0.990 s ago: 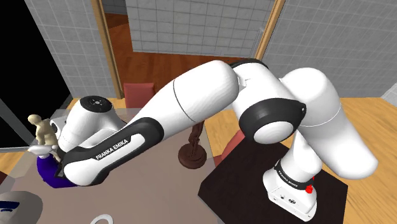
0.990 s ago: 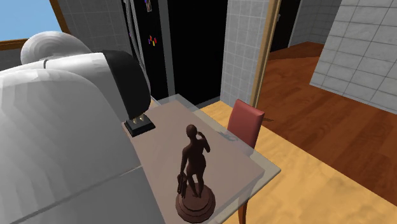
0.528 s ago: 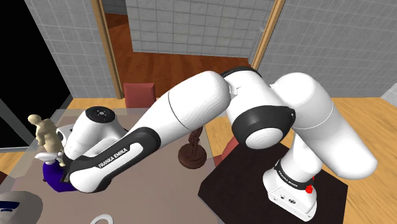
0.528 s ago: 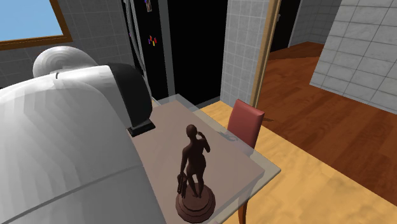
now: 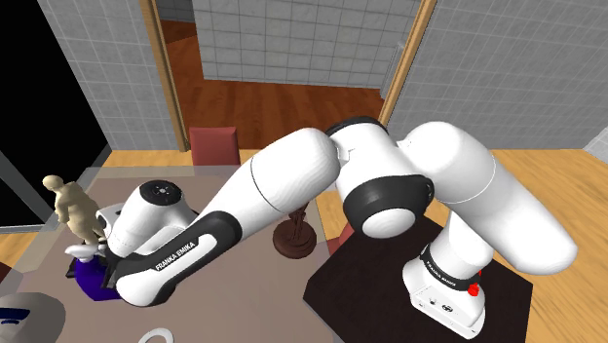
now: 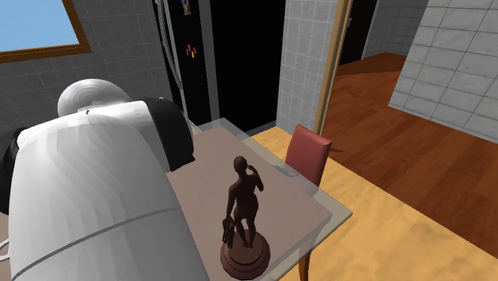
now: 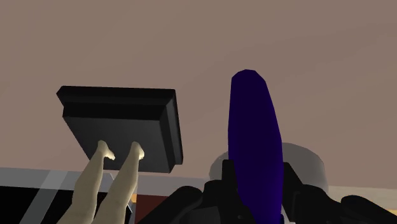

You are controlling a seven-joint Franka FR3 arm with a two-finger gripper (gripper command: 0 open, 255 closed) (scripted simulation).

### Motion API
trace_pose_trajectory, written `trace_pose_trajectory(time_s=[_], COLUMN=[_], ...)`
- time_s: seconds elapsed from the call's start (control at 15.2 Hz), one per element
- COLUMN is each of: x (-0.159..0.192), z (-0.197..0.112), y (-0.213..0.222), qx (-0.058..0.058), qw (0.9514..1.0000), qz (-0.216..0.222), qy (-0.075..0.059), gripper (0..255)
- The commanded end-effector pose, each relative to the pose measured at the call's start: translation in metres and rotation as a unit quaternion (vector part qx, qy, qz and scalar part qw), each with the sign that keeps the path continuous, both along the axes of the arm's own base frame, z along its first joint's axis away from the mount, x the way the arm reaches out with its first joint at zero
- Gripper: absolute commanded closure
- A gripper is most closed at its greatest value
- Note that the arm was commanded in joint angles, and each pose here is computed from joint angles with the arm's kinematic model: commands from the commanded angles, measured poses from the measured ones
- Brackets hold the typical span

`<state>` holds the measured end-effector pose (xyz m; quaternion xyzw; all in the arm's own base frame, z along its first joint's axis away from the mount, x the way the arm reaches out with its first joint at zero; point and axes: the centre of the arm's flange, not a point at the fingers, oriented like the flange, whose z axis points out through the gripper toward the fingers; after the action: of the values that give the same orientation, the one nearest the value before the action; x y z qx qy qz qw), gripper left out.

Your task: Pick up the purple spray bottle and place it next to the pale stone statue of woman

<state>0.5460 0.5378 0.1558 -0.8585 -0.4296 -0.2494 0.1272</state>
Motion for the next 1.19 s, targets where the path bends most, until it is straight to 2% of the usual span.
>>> trace_pose_trajectory(time_s=[0.0, 0.2, 0.73, 0.79, 1.12], x=[0.000, 0.000, 0.000, 0.000, 0.000], z=[-0.010, -0.025, -0.025, -0.025, -0.025], y=[0.001, 0.001, 0.001, 0.001, 0.001], qx=[0.000, 0.000, 0.000, 0.000, 0.000], qw=[1.0000, 1.0000, 1.0000, 1.0000, 1.0000], qz=[0.000, 0.000, 0.000, 0.000, 0.000], qy=[0.000, 0.000, 0.000, 0.000, 0.000], gripper=[255, 255, 255, 0, 0])
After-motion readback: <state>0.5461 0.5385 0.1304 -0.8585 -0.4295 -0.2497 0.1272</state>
